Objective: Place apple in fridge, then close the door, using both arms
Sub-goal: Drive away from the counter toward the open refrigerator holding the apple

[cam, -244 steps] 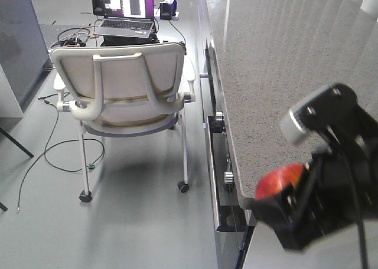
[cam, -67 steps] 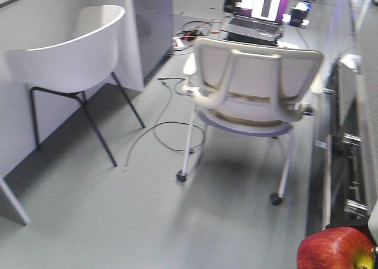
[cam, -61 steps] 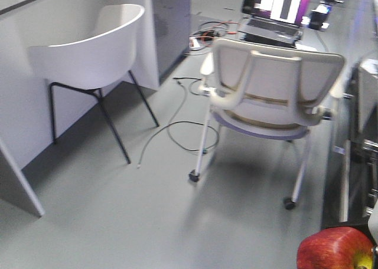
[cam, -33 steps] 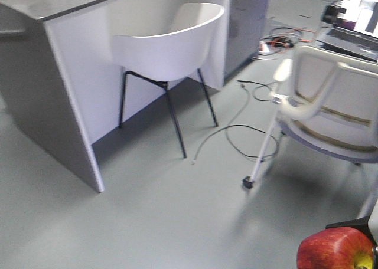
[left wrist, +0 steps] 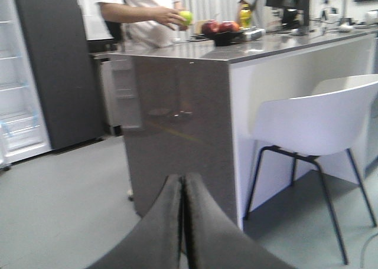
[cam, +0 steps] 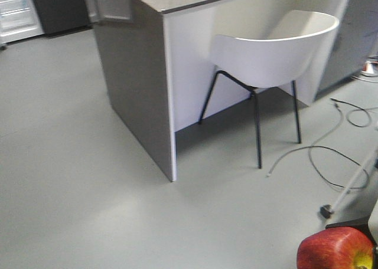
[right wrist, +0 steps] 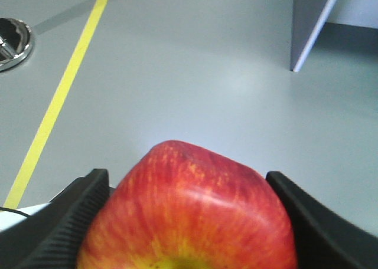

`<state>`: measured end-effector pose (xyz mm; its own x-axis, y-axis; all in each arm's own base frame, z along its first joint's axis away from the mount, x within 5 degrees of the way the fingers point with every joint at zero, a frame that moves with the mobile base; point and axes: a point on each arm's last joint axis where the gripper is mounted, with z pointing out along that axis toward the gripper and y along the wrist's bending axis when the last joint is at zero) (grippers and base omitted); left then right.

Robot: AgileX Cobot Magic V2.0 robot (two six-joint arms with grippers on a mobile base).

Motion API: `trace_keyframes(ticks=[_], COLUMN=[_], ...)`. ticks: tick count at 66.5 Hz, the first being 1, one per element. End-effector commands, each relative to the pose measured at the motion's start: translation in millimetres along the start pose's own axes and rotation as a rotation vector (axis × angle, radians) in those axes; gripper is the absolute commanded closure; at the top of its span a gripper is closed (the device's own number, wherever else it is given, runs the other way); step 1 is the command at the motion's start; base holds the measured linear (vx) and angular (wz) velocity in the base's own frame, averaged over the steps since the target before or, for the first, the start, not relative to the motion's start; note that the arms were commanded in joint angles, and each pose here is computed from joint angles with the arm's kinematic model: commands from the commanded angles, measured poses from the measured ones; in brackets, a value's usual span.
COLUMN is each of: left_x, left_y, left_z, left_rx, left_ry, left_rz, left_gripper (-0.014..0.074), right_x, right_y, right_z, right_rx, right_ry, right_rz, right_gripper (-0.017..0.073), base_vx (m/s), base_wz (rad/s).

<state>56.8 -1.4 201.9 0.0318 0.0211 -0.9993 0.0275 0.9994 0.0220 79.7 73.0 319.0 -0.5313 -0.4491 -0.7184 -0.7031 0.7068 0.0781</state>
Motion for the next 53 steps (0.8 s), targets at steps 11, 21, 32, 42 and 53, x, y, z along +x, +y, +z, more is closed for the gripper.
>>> trace_keyframes(ticks=[11, 21, 32, 42, 53], left_x=[1.4, 1.4, 1.4, 1.4, 1.4], left_y=[-0.6, -0.6, -0.6, -0.6, -0.6], left_z=[0.2, 0.2, 0.2, 0.2, 0.2], left_rx=[0.004, 0.004, 0.004, 0.004, 0.004], left_ry=[-0.057, -0.057, -0.057, -0.057, -0.057], left_rz=[-0.017, -0.017, -0.017, -0.017, -0.017], left_gripper=[0.06, 0.06, 0.06, 0.06, 0.06], right_x=[-11.7, -11.7, -11.7, -11.7, -11.7], right_y=[0.2, 0.2, 0.2, 0.2, 0.2], right_z=[-6.4, -6.4, -6.4, -6.4, -6.4], right_rx=[0.008, 0.008, 0.008, 0.008, 0.008], right_ry=[-0.091, -0.091, -0.091, -0.091, -0.091], right_rz=[-0.004, -0.004, -0.004, -0.004, -0.004], right_gripper=[0.0409, 0.0409, 0.0409, 0.0409, 0.0409], base_vx=[0.06, 0.07, 0.07, 0.07, 0.07], base_wz=[0.48, 0.48, 0.53, 0.55, 0.55])
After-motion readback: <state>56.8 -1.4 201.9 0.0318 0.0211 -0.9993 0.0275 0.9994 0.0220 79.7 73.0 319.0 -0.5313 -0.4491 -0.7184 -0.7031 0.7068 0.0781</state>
